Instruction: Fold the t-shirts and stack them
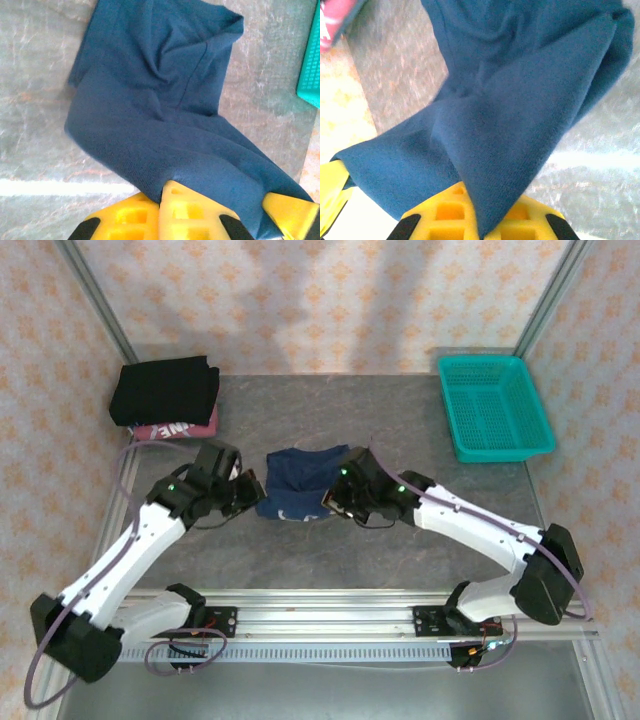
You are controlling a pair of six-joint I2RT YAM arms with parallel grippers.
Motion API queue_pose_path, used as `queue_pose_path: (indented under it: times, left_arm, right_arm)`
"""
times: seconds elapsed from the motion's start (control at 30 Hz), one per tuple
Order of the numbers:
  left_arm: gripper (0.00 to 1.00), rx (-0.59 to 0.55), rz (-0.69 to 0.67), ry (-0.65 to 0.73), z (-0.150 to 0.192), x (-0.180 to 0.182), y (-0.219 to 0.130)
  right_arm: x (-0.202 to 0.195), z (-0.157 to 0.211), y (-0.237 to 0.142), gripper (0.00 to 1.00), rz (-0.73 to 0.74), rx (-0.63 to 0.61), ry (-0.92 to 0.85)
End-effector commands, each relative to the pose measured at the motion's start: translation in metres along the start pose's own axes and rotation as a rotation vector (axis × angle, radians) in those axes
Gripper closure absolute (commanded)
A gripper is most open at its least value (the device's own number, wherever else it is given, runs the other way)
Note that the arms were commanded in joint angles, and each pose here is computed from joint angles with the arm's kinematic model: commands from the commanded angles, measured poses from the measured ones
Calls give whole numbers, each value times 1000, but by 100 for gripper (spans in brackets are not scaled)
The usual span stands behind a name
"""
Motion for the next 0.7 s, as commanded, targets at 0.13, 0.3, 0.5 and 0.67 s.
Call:
queue_pose_path:
  times: [0.13,0.3,0.5,0.67]
  left_arm:
    - [100,-40,4,30,-58,-27,24]
    - [100,-40,-22,21,-83,-27,40]
    - [100,-26,-67,-12,-102,-10,65]
    - [100,-12,-92,-28,-118,-2,89]
  right_arm:
    - [-1,-56,7,100,28,-13,11]
    - [-4,-86,17,100,46,-5,23]
    - [-13,-119,32,100,59,10,55]
    - [-18,-144,53,100,79,35,76]
Point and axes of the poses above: each hand's point on the last joint's axis, 136 mm out from that joint toward the fingers, its own y axis out along the fingers, its own x axis along the line the jaws close on, z = x × y, the point moved 1 cm from there along -y, back along the fingers
